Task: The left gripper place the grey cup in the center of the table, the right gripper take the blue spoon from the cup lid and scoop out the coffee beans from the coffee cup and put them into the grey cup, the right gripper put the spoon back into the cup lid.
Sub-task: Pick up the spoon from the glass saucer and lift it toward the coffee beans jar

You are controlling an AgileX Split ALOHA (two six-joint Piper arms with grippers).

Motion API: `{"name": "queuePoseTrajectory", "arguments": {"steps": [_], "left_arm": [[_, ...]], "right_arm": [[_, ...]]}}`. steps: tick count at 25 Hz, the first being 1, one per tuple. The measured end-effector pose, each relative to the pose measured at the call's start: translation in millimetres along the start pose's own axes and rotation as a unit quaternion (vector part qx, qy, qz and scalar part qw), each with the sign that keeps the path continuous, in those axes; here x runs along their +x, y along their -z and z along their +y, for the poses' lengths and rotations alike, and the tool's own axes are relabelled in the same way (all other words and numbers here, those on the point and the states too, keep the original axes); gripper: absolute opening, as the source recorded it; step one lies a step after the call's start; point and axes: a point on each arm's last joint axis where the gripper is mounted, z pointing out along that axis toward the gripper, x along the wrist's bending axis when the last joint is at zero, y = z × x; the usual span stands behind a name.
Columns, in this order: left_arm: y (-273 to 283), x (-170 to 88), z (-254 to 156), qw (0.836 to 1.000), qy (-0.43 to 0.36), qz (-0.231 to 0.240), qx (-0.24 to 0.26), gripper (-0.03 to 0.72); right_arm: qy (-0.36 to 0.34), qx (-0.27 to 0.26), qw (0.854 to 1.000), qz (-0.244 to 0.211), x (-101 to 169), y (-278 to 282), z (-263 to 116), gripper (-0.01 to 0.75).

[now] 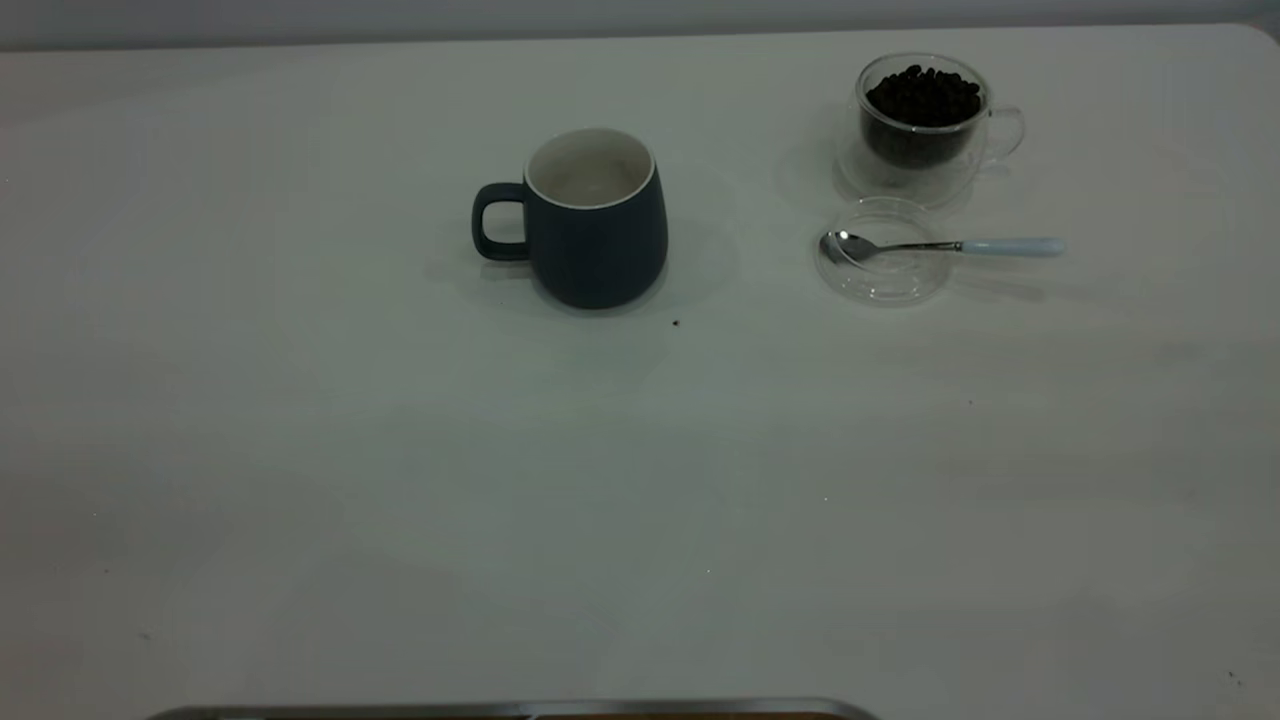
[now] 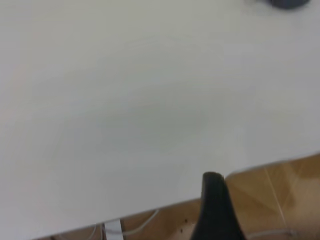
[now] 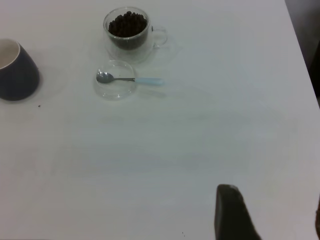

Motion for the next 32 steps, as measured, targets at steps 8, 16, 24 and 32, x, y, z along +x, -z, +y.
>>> {"name": "queuePoseTrajectory", "arguments": {"steps": [8,16,24,32], "left_arm": [[3.1,-1.8,-3.1,0.996,0.056,0.062,-0.009,0.590],[6.9,-4.1,-7.6,0.992,0.084,0.095,-0.026,0.590],[6.9,-4.1,-7.7,0.992,0.084,0.095,-0.026,0.590],[6.9,-4.1,-7.7,0.992,0.084,0.095,-0.026,0.590]], "right_arm": [[0.000,0.000,1.000,0.000,0.0,0.0,0.0,0.436],[0.000,0.000,1.000,0.000,0.0,0.0,0.0,0.436],[0.000,0.000,1.000,0.000,0.0,0.0,0.0,0.436],[-0.002,-0.002,1.000,0.017,3.1,-0.4,0.7,0.436]]}}
